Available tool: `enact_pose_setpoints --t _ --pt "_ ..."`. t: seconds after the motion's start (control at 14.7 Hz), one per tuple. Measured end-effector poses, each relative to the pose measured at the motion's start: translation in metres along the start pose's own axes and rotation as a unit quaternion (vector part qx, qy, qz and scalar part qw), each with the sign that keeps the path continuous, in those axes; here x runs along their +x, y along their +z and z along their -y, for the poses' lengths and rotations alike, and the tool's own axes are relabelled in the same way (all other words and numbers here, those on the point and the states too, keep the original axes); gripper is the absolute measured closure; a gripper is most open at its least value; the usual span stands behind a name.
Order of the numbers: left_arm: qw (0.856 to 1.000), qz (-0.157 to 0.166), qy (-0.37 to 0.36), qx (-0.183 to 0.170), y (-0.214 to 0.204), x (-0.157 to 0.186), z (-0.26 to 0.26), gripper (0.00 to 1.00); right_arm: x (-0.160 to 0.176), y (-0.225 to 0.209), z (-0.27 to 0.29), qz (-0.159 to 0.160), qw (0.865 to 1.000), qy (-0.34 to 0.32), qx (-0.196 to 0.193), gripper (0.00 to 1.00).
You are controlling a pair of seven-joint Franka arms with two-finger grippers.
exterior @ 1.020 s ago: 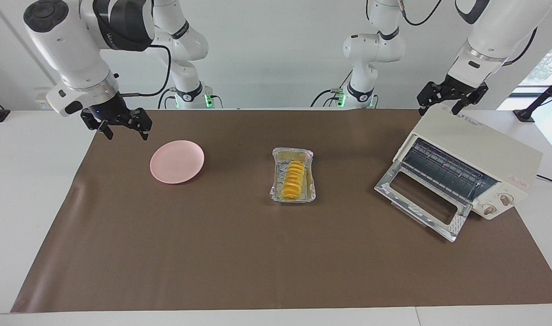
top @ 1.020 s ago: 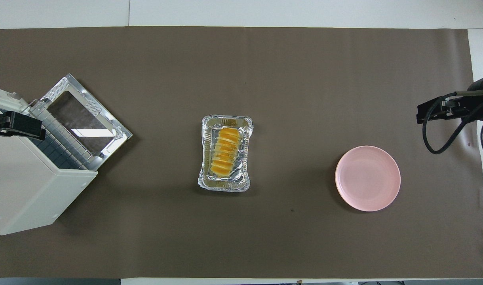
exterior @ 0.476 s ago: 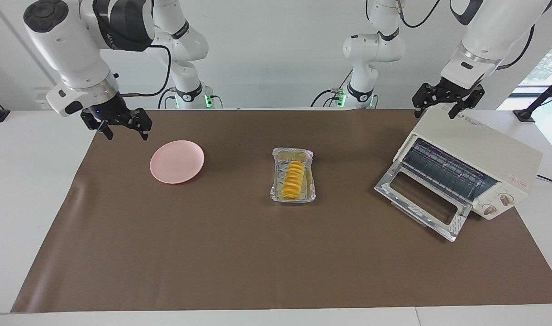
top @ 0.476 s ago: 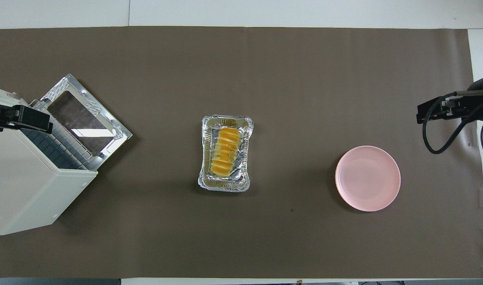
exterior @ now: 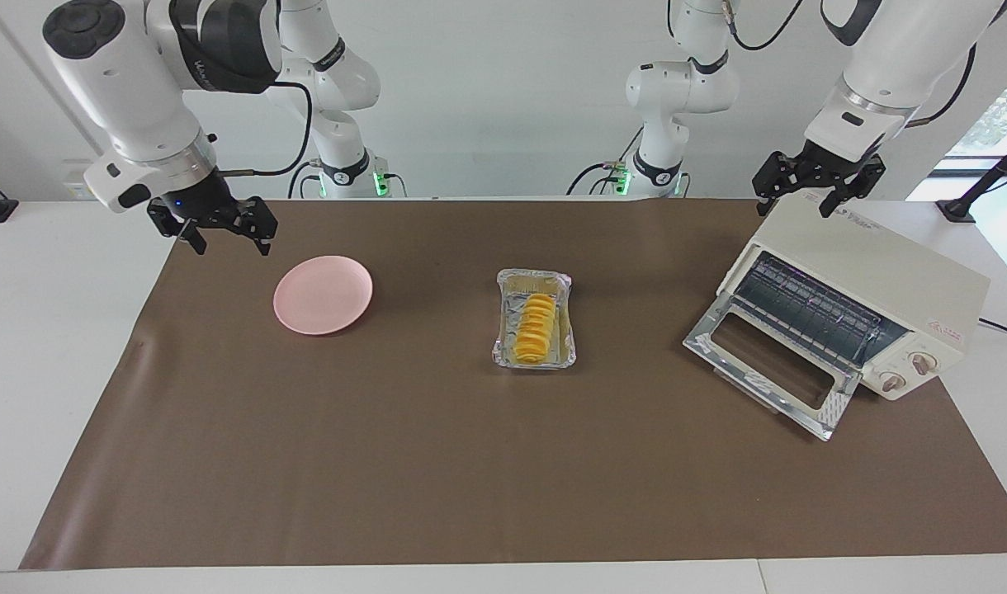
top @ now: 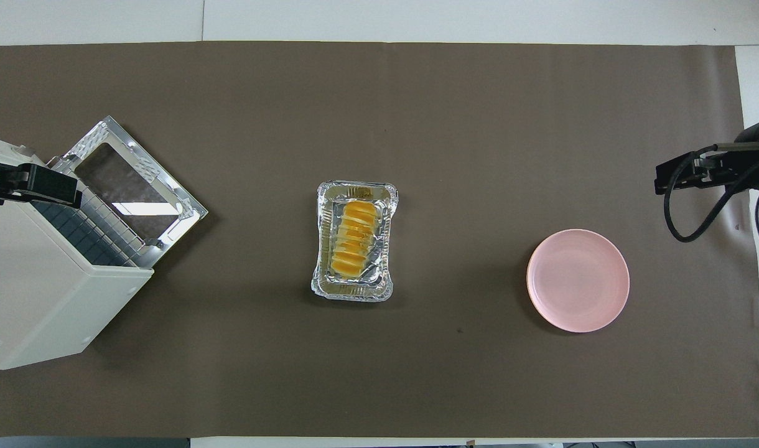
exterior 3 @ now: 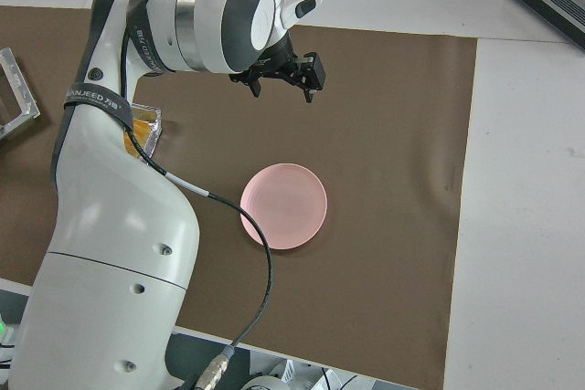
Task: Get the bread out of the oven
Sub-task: 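Move the right gripper over to the foil tray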
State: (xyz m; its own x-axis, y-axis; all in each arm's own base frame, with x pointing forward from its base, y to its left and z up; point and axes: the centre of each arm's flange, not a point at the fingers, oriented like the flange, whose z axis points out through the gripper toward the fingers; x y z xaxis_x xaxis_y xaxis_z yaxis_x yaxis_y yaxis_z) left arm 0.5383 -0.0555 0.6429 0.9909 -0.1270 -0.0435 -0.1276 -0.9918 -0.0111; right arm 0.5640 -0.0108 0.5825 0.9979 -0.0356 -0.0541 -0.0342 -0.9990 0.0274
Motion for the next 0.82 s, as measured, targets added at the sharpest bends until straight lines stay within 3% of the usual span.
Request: enact_pose_setpoints --t 0.41,0.82 --pt "1.0 0.001 -0.003 0.0 0.001 0.0 0.004 0.0 -0.005 0.002 0.018 0.016 1.0 -0.017 0.001 0.0" --pt "1.0 0.001 -0.006 0.0 0.001 0.0 0.006 0.0 -0.001 0.021 0.123 -0.033 0.997 -0.061 0.026 0.0"
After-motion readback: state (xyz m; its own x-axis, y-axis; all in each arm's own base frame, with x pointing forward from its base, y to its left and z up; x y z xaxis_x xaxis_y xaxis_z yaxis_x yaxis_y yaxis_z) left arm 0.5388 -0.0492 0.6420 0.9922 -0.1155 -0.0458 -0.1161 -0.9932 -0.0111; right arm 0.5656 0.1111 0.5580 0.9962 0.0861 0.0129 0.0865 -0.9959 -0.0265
